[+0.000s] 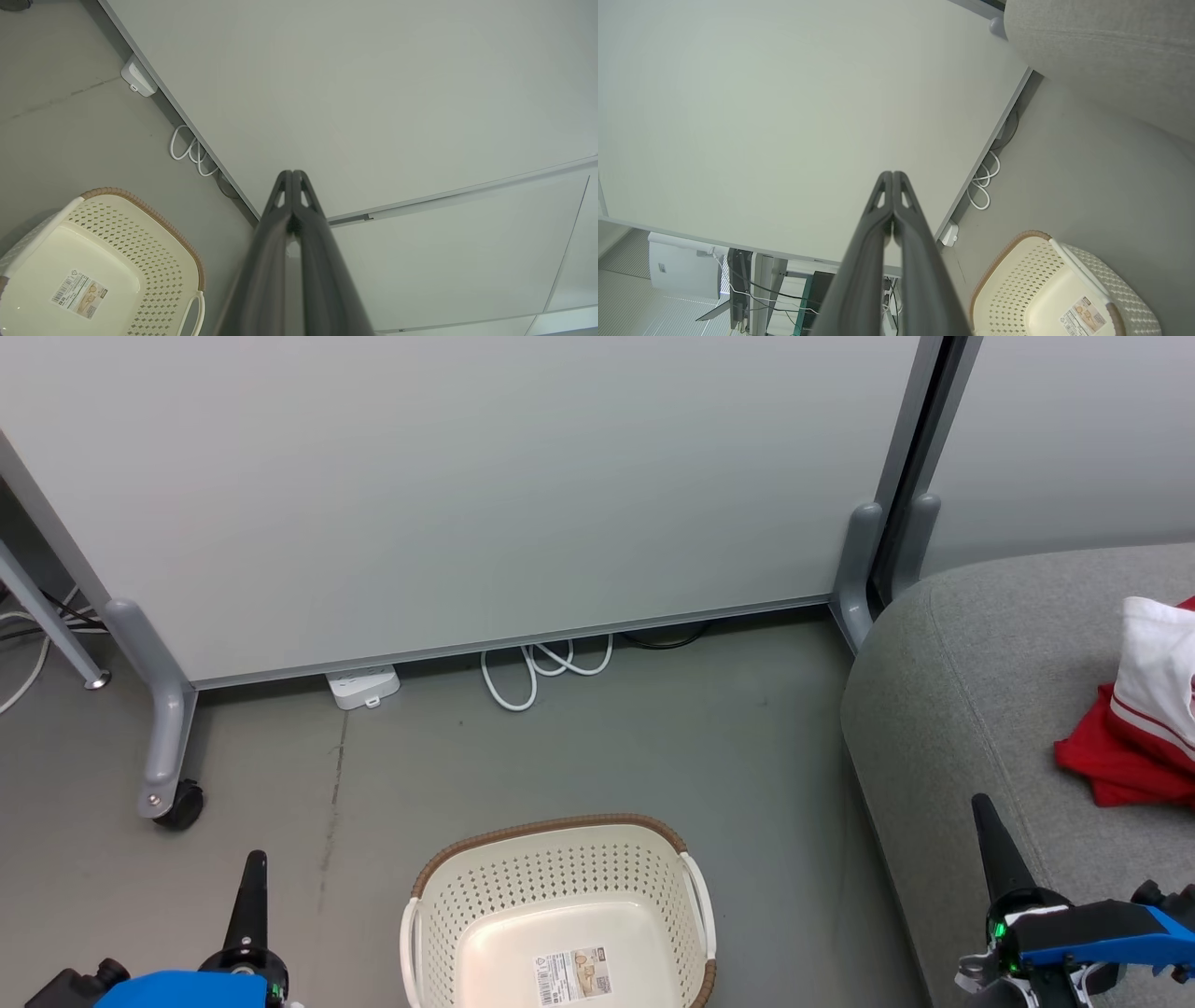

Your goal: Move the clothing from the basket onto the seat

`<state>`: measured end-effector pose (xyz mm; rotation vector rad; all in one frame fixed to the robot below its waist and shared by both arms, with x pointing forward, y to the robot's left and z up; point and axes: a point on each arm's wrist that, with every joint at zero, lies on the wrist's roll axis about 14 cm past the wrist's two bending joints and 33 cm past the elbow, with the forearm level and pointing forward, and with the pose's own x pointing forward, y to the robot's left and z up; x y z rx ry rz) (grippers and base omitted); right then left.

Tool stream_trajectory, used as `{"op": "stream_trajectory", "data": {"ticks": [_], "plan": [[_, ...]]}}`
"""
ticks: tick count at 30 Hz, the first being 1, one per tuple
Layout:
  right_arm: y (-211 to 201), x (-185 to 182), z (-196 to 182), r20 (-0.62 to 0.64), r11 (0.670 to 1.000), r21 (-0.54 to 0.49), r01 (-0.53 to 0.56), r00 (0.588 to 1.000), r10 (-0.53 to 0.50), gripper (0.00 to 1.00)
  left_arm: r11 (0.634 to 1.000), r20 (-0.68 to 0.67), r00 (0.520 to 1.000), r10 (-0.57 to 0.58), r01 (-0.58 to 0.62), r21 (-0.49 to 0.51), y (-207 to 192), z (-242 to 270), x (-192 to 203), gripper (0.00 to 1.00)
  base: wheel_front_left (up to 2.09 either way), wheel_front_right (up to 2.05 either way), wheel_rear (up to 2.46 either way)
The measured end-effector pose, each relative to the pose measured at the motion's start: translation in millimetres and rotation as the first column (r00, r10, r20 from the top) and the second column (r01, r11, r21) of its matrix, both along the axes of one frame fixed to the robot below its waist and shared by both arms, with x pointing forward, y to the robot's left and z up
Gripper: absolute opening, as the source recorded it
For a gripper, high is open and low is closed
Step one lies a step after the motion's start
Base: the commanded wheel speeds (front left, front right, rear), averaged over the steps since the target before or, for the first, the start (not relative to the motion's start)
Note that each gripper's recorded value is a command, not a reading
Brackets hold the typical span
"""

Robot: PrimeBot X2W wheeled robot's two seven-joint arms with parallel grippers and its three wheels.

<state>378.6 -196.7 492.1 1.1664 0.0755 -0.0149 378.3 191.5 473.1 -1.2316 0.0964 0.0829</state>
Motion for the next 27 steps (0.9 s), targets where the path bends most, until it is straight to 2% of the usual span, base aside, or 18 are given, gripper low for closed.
{"op": "stream_trajectory", "data": {"ticks": [14,27], "plan": [[-1.2,4.1,5.5,0.019,0.991,0.134,0.014,1.000,-0.017,0.00,0.993,0.027,1.000,0.012,-0.009,-0.116,3.2,8.5,3.2,0.00,0.00,0.00,0.00],[-2.4,4.9,6.4,0.023,0.969,0.245,0.025,0.999,-0.032,0.00,0.978,0.058,0.998,0.015,-0.003,-0.211,3.8,17.1,5.6,0.00,0.00,0.00,0.00]]}}
